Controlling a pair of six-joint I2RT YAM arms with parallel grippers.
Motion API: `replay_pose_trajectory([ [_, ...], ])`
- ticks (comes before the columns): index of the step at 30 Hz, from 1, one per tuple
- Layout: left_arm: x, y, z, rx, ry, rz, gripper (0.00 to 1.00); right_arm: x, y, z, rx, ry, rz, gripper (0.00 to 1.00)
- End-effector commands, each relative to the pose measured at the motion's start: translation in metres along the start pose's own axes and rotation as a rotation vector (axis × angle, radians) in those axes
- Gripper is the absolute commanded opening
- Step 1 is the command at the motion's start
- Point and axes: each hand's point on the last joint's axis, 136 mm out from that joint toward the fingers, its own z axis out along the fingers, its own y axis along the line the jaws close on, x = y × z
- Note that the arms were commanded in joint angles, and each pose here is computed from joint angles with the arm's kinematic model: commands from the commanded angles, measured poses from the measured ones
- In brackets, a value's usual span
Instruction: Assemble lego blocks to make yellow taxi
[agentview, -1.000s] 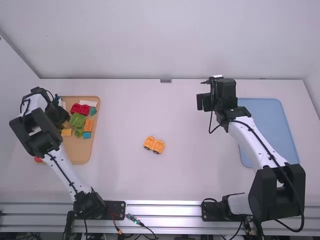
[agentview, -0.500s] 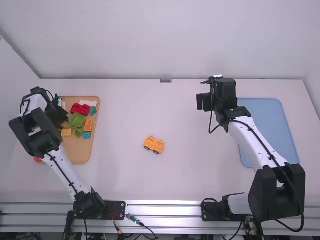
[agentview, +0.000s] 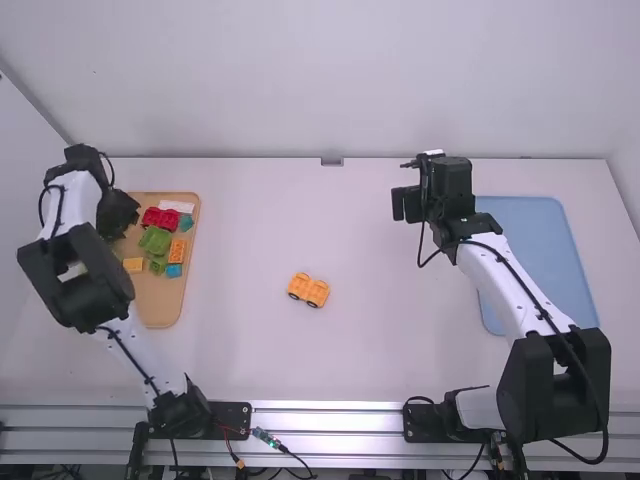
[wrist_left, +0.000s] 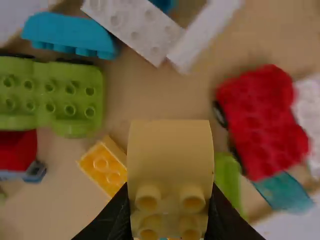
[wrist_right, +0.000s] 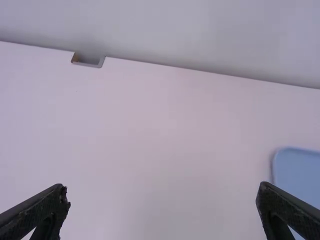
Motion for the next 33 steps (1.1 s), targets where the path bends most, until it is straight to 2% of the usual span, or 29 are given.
replay_pose_trajectory([
  [1, 0.025, -0.020, -0.029, -0.003, -0.052, -0.012, 0.02, -0.008, 0.002, -0.001, -0.010, -0.017, 0.004, 0.99],
  [7, 0.106, -0.067, -0.044, 0.080, -0.050, -0.024, 0.02, -0.008, 0.002, -0.001, -0.010, -0.017, 0.003, 0.99],
  [8, 0.114, -0.069, -0.044, 0.082, -0.042, -0.051, 0.02, -0.008, 0.002, -0.001, -0.010, -0.017, 0.003, 0.99],
  [12, 0.190, -0.055, -0.040, 0.002, 0.049, -0.365, 0.02, -0.008, 0.002, -0.001, -0.010, -0.017, 0.002, 0.99],
  [15, 0.212, -0.059, -0.039, 0.020, 0.065, -0.299, 0.02, -0.008, 0.002, -0.001, -0.010, -0.017, 0.003, 0.99],
  [19, 0.257, -0.081, -0.032, 0.098, 0.174, -0.163, 0.02, -0.008, 0.002, -0.001, -0.010, -0.016, 0.003, 0.99],
  [24, 0.301, -0.064, -0.016, 0.003, 0.215, -0.336, 0.02, -0.005, 0.002, -0.001, -0.011, -0.006, 0.003, 0.99],
  [29, 0.332, -0.066, -0.002, 0.021, 0.226, -0.375, 0.02, -0.005, 0.003, -0.001, -0.017, -0.004, 0.003, 0.99],
  [33, 0.343, -0.075, 0.003, 0.075, 0.217, -0.357, 0.02, -0.004, 0.007, -0.001, -0.039, -0.004, 0.002, 0.99],
])
